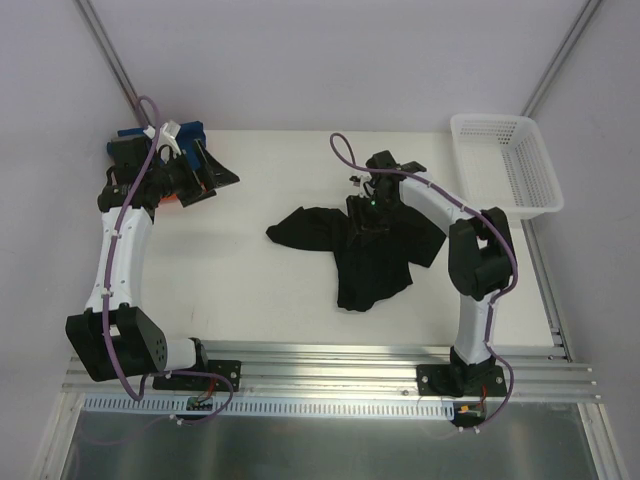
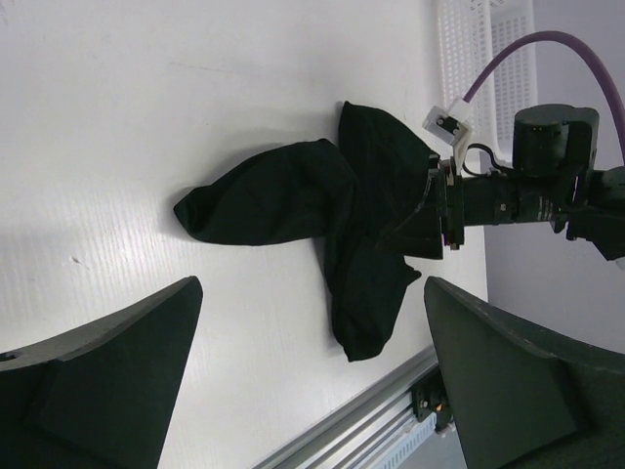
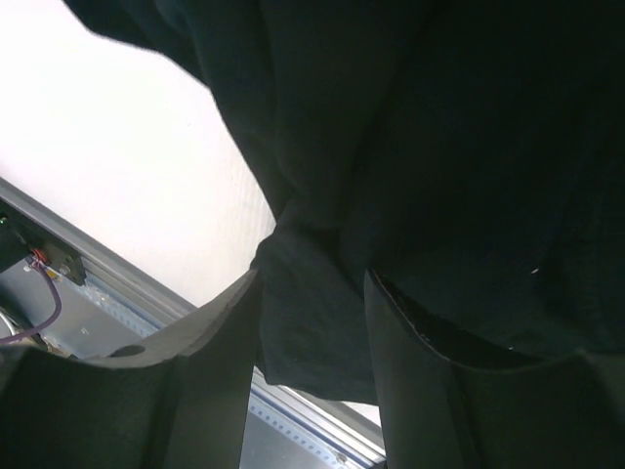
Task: Fold and stack the t-shirts
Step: Flatten the tshirt out
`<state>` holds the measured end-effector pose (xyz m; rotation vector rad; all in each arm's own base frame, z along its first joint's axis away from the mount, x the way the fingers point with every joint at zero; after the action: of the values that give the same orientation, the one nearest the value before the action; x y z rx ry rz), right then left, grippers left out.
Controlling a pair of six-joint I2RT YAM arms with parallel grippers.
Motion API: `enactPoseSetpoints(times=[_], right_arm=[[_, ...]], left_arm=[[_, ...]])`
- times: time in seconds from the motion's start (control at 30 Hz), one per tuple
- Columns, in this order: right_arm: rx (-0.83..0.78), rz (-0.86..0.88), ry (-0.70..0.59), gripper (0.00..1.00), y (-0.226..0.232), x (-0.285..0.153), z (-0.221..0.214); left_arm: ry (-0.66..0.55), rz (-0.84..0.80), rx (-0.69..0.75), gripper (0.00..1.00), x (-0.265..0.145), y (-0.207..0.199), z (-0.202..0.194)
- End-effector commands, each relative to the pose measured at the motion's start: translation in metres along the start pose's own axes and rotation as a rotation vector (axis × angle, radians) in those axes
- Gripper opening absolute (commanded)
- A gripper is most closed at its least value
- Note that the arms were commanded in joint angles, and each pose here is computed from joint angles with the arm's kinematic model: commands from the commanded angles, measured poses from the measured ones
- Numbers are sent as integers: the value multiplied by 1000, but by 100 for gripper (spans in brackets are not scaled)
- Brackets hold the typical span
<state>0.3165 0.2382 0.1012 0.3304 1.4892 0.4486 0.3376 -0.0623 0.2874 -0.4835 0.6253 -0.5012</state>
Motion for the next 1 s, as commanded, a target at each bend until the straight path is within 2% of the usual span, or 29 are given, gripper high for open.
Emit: enactPoseSetpoints(times=[0.0, 0.23, 0.83, 0.93, 0.97], right_arm=[[-19, 10, -49, 49, 6, -7, 19], [-36, -9, -41, 49, 4, 0, 20], [-65, -36, 35, 47, 9, 8, -16], [-72, -41, 27, 33, 8, 5, -16], [-72, -45, 21, 12, 8, 4, -16]], left_arm=[[-47, -18, 11, 99, -11, -8, 6], [-47, -25, -10, 99, -9, -5, 7], [-47, -31, -29, 99, -7, -3, 4], [-47, -31, -35, 99, -7, -2, 3], [-48, -31, -35, 99, -6, -2, 4]])
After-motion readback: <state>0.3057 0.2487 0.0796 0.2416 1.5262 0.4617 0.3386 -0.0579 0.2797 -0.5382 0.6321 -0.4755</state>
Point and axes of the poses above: each gripper's point midway between its finger pads, its own x axis out along the fingers, its own y axis along the line the jaws close on, z = x × y, the point moved 2 cm from there along -x, back along the fingers, and after that the axes turned 13 degrees about x, right-handed, at the moved point
